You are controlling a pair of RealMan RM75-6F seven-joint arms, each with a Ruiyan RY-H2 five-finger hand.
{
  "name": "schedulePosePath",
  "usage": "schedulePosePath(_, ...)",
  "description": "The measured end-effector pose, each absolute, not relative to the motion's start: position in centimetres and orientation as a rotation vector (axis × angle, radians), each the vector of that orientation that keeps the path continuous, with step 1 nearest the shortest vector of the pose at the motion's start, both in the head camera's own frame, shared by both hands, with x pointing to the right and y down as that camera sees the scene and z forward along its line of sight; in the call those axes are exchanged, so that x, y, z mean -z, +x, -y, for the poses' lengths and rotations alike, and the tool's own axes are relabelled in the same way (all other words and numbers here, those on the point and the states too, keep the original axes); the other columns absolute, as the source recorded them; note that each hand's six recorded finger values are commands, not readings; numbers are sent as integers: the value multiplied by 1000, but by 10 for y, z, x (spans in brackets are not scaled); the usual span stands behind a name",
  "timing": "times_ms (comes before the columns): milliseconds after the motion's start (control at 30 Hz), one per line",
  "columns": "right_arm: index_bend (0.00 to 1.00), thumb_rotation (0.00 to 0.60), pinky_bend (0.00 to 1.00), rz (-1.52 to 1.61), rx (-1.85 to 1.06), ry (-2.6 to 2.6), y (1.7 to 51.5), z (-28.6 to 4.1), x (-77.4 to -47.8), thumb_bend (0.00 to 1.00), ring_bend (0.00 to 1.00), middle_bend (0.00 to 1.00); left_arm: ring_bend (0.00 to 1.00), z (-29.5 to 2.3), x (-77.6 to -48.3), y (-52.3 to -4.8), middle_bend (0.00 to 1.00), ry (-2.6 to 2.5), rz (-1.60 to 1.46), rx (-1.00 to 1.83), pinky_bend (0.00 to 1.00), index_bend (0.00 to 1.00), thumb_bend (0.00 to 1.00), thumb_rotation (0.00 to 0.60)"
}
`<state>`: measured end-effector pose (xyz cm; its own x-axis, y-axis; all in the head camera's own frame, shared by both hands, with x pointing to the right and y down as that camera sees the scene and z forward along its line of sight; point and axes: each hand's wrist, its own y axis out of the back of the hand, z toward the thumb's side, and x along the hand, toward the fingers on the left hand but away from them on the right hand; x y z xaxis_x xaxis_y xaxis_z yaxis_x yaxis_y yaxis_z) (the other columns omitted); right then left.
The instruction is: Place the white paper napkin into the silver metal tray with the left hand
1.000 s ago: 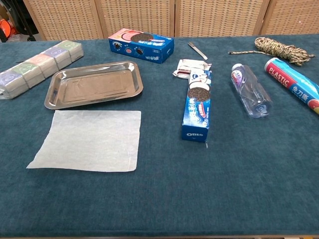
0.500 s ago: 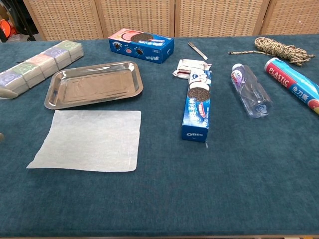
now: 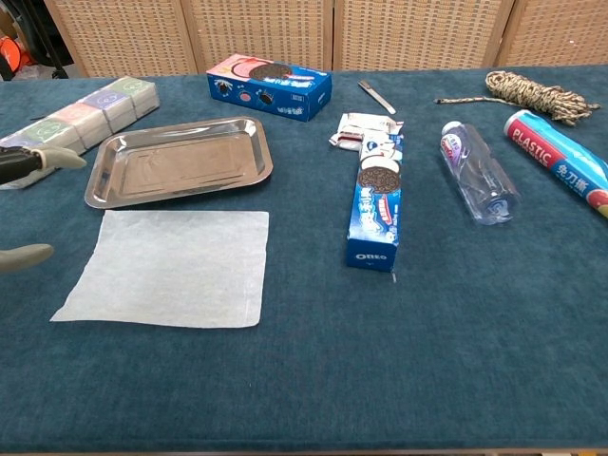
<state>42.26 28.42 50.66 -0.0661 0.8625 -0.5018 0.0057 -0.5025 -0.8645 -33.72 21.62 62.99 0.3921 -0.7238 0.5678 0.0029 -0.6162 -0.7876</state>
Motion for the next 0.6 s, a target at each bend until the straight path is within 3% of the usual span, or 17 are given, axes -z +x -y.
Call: schedulePosePath(600, 0, 600, 0, 975, -1628, -1544, 424, -283, -503, 0, 0, 0, 0, -222, -631, -324, 0, -1783, -214, 1133, 0, 0, 268, 227)
